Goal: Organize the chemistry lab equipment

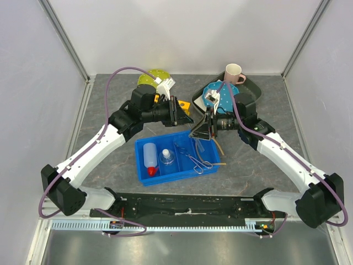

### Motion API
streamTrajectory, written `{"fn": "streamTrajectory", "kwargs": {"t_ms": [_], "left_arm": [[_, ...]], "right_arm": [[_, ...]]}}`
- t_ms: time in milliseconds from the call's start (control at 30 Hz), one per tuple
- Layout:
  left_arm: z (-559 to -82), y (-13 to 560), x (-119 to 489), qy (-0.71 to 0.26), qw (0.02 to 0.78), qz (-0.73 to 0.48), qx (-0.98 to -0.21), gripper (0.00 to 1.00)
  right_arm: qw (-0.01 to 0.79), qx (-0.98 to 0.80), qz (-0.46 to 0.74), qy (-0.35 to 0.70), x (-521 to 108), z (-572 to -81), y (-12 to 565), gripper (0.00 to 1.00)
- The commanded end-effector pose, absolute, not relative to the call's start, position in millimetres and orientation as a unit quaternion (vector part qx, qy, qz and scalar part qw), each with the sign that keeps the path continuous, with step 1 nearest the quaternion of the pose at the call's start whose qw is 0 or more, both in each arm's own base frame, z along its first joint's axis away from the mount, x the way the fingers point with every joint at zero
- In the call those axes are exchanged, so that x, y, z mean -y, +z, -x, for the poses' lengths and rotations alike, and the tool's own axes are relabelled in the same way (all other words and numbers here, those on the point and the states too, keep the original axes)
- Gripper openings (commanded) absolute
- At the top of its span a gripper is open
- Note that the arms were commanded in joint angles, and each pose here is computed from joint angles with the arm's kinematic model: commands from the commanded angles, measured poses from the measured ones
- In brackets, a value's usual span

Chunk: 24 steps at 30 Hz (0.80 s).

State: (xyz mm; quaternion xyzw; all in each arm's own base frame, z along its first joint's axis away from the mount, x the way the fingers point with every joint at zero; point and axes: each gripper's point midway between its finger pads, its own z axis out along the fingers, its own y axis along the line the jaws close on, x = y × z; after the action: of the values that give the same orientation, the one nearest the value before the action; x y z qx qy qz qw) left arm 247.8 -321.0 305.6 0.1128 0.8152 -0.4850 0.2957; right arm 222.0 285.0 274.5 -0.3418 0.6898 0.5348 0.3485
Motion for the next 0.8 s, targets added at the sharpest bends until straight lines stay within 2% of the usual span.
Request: {"fn": "streamTrajectory", "kwargs": {"t_ms": [0,33,67,167,267,400,533,767], "left_arm": [[-249,323,303,-0.47,0.346,-0.114,-0.804,0.11],[-253,324,297,-0.462,0.359,-0.107,-0.804,0.11],[-255,326,291,-0.458,0.369,-0.103,-0.802,0.11],[-268,332,264,-0.429,0.412,-0.083,-0.8,0.1],[-290,334,230,-0.379,0.455,-0.054,-0.804,0.11],[-324,339,180,-0.301,0.515,-0.019,-0.803,0.1],[-357,344,142,-0.219,0.563,0.003,-0.797,0.1],[-413,331,103,-0.13,0.592,0.026,-0.795,0.1]], "right_arm": [[0.392,-0.66,0.386,0.512,-282,-222,298,0.45],[0.387,-0.663,0.391,0.508,-279,-219,296,0.51],[0.398,-0.653,0.408,0.498,-275,-220,296,0.62],[0.42,-0.633,0.436,0.482,-256,-219,302,0.79],[0.433,-0.635,0.439,0.466,-233,-222,301,0.9],[0.461,-0.662,0.429,0.405,-202,-236,280,0.98],[0.469,-0.694,0.435,0.331,-178,-252,246,0.98],[0.466,-0.731,0.384,0.318,-136,-263,199,0.98]]}}
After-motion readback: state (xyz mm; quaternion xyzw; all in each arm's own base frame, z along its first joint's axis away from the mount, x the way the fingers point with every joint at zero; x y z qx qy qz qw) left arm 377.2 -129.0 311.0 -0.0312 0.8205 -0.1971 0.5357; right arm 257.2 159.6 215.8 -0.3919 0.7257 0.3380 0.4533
